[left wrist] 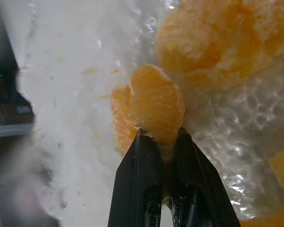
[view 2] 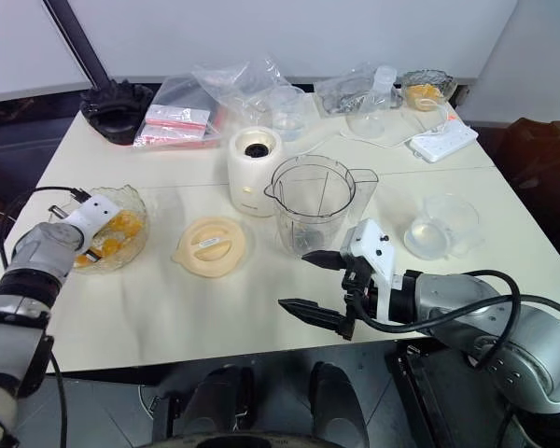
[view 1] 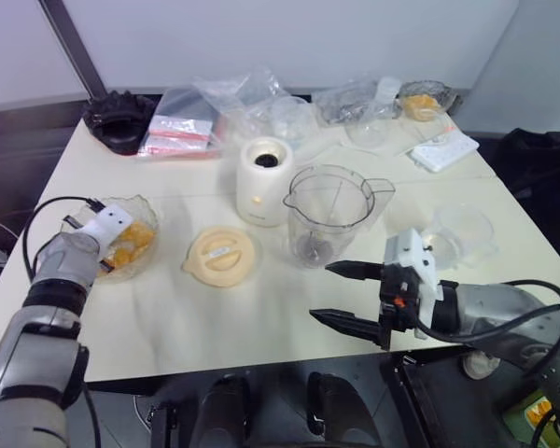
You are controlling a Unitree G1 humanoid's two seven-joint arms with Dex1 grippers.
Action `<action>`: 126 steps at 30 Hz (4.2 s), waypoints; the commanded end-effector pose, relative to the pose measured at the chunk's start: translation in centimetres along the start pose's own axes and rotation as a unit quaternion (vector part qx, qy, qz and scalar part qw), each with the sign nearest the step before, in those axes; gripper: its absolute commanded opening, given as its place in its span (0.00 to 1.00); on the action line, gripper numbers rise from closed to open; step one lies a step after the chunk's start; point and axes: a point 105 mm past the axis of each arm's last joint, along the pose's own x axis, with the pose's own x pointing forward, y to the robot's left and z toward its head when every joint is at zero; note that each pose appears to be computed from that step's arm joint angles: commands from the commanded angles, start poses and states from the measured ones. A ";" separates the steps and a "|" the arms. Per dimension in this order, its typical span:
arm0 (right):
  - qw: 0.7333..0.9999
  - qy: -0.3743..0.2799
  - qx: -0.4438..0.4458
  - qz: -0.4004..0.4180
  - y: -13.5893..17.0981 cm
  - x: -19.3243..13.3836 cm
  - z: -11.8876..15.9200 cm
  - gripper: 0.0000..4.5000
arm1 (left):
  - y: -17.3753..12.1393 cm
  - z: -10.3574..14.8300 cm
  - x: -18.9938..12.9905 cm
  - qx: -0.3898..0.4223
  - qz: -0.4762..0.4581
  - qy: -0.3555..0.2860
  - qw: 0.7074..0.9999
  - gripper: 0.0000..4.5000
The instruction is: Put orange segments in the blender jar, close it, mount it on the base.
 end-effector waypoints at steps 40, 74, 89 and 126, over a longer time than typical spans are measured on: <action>0.976 -0.022 0.007 -0.217 -2.1 -6.2 -1.7 1.00 | -10.5 33.5 -24.5 0.097 -0.577 -0.537 0.608 0.02; 0.790 -0.049 0.028 -0.611 -9.2 -15.3 -7.7 1.00 | -5.6 25.6 -25.1 -0.016 -0.501 -0.602 0.622 0.56; 0.717 -0.002 0.035 -0.697 -15.5 -19.3 -13.5 1.00 | -9.2 19.1 -25.0 -0.043 -0.524 -0.528 0.667 0.56; 0.745 -0.050 0.020 -0.665 -19.7 -16.9 -11.1 1.00 | -9.5 19.3 -24.5 -0.050 -0.511 -0.516 0.685 0.56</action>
